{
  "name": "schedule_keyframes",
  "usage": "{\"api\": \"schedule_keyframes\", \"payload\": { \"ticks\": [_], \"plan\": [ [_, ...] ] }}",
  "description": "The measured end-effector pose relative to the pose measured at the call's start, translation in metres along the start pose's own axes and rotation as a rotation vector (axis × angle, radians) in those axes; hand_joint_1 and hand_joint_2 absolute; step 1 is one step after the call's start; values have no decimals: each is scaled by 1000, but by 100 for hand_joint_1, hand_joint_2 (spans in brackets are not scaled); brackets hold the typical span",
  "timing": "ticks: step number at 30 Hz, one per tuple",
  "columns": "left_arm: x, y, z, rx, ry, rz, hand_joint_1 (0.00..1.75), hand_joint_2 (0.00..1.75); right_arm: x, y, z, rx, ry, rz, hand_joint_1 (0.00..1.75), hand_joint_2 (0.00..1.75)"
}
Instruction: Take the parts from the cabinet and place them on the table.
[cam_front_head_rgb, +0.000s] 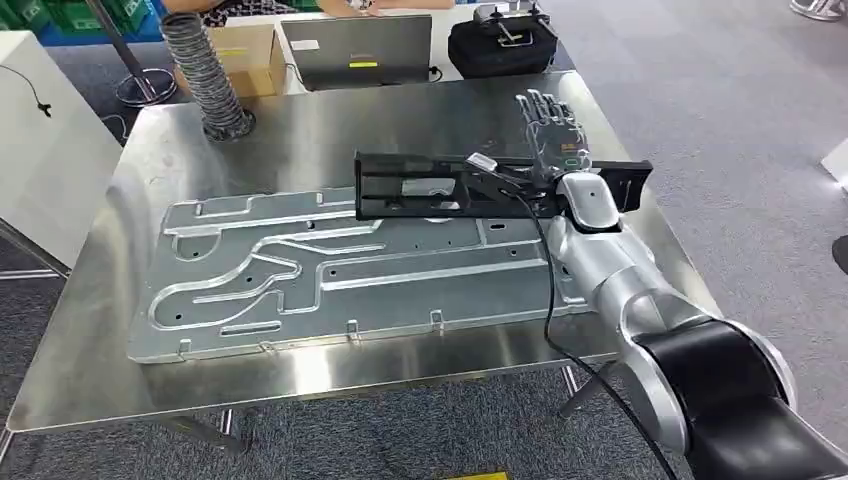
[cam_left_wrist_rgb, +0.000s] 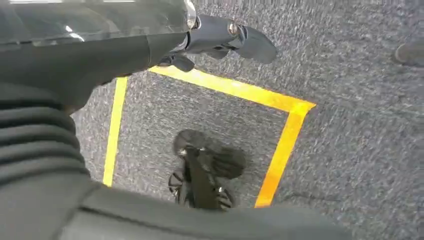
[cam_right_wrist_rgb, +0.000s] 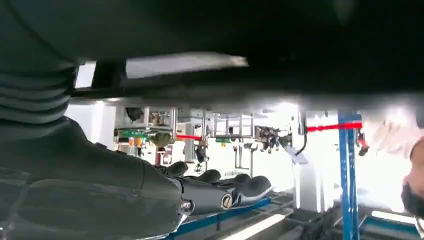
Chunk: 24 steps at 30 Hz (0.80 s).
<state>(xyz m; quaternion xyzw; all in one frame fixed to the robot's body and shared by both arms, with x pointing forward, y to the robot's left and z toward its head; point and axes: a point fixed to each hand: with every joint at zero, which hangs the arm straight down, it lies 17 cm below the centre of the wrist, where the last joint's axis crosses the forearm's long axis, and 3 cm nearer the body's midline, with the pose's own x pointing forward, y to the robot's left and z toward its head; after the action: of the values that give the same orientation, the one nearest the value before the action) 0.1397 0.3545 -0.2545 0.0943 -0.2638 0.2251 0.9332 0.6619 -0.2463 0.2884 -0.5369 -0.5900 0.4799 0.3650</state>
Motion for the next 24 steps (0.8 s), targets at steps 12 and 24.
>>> {"api": "schedule_keyframes", "payload": {
  "ticks": [12,24],
  "plan": [
    [1,-1,0,-6,-11,4,0,0,-30,3,-6,117,29,130,0,0],
    [6,-3,0,-9,-25,12,0,0,-16,46,11,477,-73,132,0,0]
  ]
}}
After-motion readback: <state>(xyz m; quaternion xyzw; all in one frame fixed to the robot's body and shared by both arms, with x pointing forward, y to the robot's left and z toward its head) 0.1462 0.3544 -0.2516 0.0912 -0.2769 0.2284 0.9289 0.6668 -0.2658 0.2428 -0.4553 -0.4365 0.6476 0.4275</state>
